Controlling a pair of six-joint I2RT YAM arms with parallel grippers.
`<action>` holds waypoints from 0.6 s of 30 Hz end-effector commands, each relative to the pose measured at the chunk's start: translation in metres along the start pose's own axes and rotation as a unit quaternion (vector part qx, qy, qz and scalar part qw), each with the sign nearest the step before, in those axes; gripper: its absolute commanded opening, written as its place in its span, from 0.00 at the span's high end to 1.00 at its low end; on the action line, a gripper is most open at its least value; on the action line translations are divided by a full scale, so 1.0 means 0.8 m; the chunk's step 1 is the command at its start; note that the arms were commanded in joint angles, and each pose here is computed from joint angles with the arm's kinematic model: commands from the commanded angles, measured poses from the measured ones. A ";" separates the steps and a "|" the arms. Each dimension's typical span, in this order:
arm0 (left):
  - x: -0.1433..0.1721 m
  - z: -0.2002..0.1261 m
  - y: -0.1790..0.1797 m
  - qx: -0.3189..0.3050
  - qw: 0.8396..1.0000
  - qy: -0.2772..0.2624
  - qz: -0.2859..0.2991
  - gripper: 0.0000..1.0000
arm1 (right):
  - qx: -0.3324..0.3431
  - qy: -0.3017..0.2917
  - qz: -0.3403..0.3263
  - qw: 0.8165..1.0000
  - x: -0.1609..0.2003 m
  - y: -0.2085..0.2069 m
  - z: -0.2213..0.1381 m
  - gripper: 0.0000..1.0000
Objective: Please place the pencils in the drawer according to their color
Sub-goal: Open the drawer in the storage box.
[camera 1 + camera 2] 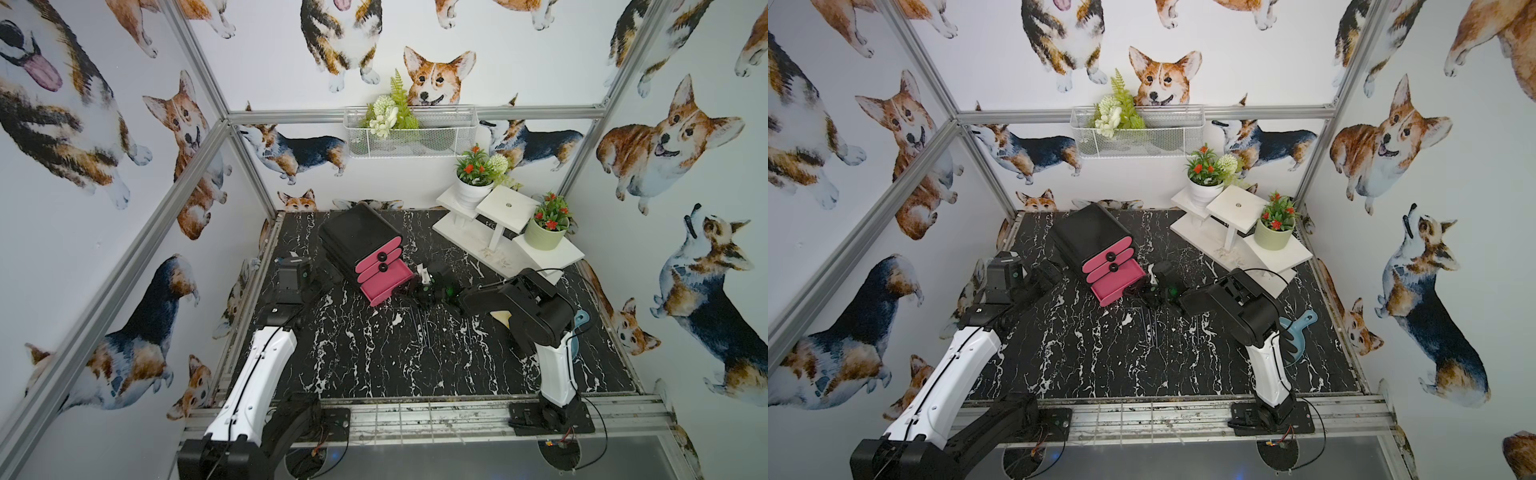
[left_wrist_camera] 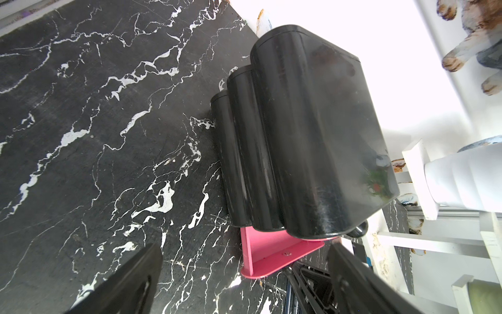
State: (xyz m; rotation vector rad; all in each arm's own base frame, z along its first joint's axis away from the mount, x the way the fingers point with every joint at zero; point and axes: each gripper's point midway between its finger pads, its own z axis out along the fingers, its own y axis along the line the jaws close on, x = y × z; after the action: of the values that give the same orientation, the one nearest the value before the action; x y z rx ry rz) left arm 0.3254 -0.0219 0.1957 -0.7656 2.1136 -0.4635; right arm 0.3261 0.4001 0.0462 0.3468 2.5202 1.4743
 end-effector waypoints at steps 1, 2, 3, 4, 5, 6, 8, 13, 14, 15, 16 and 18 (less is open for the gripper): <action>-0.008 -0.004 -0.005 0.006 1.000 -0.010 0.004 0.00 | 0.036 0.016 0.025 0.999 0.011 -0.024 -0.008 0.79; -0.007 -0.004 -0.005 0.006 1.000 -0.010 0.004 0.00 | 0.043 0.019 0.029 0.998 0.013 -0.028 -0.010 0.79; -0.008 -0.005 -0.005 0.005 1.000 -0.011 0.003 0.00 | 0.046 0.022 0.030 0.998 0.015 -0.030 -0.010 0.78; -0.008 -0.005 -0.005 0.006 1.000 -0.011 0.004 0.00 | 0.050 0.027 0.034 0.998 0.018 -0.034 -0.011 0.78; -0.009 -0.005 -0.005 0.005 1.000 -0.012 0.004 0.00 | 0.052 0.032 0.038 0.997 0.020 -0.036 -0.012 0.78; -0.010 -0.006 -0.006 0.005 1.000 -0.013 0.005 0.00 | 0.058 0.036 0.042 0.997 0.022 -0.040 -0.013 0.78; -0.011 -0.006 -0.006 0.005 1.000 -0.014 0.005 0.00 | 0.061 0.042 0.048 0.996 0.025 -0.044 -0.015 0.78; -0.012 -0.007 -0.007 0.005 1.000 -0.016 0.005 0.00 | 0.078 0.051 0.059 0.994 0.032 -0.056 -0.024 0.76; -0.012 -0.007 -0.007 0.005 1.000 -0.016 0.006 0.00 | 0.081 0.053 0.060 0.994 0.033 -0.058 -0.025 0.77; -0.012 -0.006 -0.006 0.004 1.000 -0.016 0.006 0.00 | 0.082 0.055 0.061 0.993 0.035 -0.059 -0.027 0.76; -0.012 -0.006 -0.006 0.004 1.000 -0.016 0.006 0.00 | 0.086 0.056 0.063 0.993 0.037 -0.061 -0.030 0.77; -0.012 -0.007 -0.006 0.003 1.000 -0.016 0.006 0.00 | 0.094 0.056 0.065 0.992 0.040 -0.066 -0.035 0.76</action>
State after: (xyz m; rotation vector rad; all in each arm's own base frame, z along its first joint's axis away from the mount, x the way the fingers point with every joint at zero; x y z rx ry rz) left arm 0.3264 -0.0212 0.2031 -0.7606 2.0951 -0.4648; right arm 0.3034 0.3793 0.0387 0.3841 2.6274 1.4605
